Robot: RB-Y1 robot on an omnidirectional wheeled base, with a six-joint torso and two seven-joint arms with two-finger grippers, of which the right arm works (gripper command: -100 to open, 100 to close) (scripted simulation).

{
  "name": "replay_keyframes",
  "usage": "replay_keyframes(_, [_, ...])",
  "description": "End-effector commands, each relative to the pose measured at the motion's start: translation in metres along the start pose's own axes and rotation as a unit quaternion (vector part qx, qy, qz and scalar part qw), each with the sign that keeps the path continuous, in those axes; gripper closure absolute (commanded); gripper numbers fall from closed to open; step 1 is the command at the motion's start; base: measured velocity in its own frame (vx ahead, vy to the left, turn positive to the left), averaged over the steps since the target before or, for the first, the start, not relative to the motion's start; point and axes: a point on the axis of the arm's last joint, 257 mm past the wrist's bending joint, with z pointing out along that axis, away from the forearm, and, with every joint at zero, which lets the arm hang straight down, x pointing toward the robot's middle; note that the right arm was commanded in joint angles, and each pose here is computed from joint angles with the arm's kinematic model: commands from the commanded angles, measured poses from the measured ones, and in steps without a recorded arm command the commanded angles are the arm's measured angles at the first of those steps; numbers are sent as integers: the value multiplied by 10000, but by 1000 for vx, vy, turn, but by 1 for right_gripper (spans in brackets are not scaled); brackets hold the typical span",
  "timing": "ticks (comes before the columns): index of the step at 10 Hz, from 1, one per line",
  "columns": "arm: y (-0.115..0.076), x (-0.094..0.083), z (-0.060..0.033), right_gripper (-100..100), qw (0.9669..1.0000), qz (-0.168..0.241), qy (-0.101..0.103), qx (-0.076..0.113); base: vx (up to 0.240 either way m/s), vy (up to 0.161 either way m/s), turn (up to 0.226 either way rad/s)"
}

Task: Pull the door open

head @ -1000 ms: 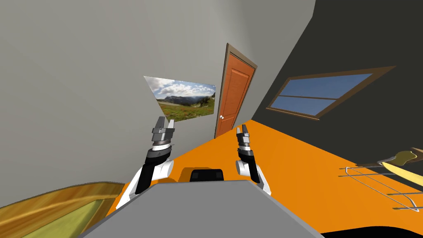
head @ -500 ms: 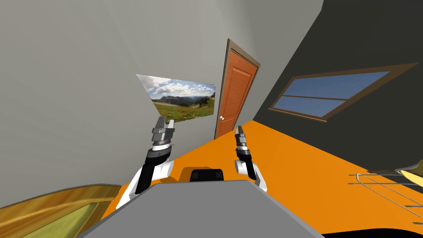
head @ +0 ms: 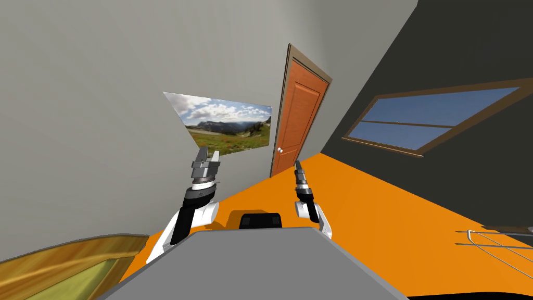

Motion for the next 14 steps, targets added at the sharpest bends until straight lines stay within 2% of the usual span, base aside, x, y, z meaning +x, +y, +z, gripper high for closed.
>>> replay_keyframes(1, [-115, 60, -16, -100, 9997, -225, 87, 58, 100, -68, 45])
replay_keyframes(4, [-343, 179, -55, -100, 9974, -646, 264, 171, 94, -67, 53])
replay_keyframes(7, [-567, 296, -100, -100, 9928, -1078, 454, 269, 92, -62, 49])
replay_keyframes(10, [-801, 414, -161, -100, 9856, -1513, 662, 366, 97, -77, 55])
replay_keyframes(14, [-1079, 560, -239, -100, 9723, -2092, 941, 443, 90, -81, 51])
